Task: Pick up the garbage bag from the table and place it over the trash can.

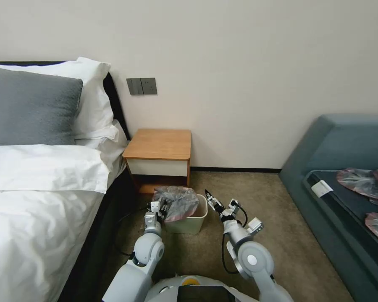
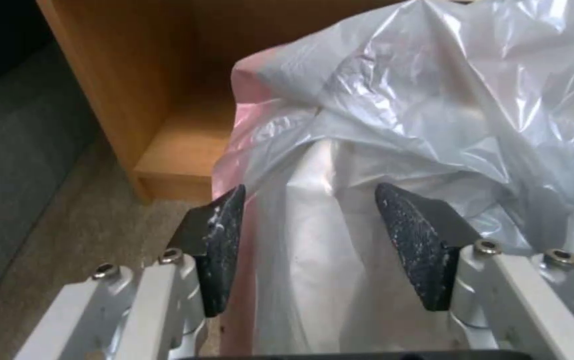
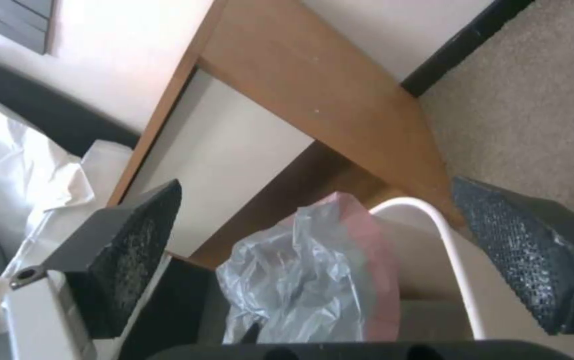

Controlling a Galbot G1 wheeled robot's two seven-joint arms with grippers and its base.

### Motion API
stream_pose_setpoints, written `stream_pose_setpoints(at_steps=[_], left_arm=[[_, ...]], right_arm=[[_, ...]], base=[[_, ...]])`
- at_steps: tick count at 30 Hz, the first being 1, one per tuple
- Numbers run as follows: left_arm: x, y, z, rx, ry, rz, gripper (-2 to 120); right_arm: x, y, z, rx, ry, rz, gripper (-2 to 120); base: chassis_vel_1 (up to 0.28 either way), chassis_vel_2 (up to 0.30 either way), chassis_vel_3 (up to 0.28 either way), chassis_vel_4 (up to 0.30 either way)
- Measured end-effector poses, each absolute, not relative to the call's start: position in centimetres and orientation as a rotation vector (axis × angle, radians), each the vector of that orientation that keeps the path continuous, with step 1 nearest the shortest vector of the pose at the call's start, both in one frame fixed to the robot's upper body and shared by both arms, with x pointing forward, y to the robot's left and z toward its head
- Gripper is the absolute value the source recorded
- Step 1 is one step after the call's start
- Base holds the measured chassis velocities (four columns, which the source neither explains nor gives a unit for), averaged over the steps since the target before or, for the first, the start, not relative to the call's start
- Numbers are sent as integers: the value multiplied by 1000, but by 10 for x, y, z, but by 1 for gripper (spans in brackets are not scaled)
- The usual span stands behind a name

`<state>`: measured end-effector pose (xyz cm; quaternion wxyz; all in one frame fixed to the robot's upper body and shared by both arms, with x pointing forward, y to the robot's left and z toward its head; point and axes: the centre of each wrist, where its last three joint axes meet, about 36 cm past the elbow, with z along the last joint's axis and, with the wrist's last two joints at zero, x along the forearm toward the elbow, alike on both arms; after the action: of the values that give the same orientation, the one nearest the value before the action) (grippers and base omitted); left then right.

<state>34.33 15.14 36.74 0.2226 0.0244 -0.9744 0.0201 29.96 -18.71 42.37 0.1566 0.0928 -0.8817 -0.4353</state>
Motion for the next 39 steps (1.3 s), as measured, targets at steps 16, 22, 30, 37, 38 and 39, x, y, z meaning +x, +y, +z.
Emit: stream_pose_setpoints(at_steps=[16, 22, 30, 37, 38, 39], left_arm=[[365, 154, 378, 45, -2559, 78, 51], [371, 150, 381, 47, -2522, 71, 50], [377, 152, 376, 54, -2501, 57, 36], [376, 152, 371, 54, -2486, 60, 18], [374, 151, 370, 53, -2485, 66, 16], [373, 151, 369, 56, -2488, 70, 13]], right_arm=[[300, -186, 418, 252, -2526, -1236, 100], [299, -187, 418, 247, -2528, -1235, 100], [297, -187, 418, 241, -2528, -1239, 100], [296, -186, 419, 244, -2529, -1244, 100], [296, -186, 420, 245, -2531, -1245, 100], [295, -186, 421, 247, -2534, -1245, 100]], base=[[0, 0, 0, 0], [0, 0, 0, 0], [0, 0, 0, 0], [0, 0, 0, 0], [0, 0, 0, 0], [0, 0, 0, 0]])
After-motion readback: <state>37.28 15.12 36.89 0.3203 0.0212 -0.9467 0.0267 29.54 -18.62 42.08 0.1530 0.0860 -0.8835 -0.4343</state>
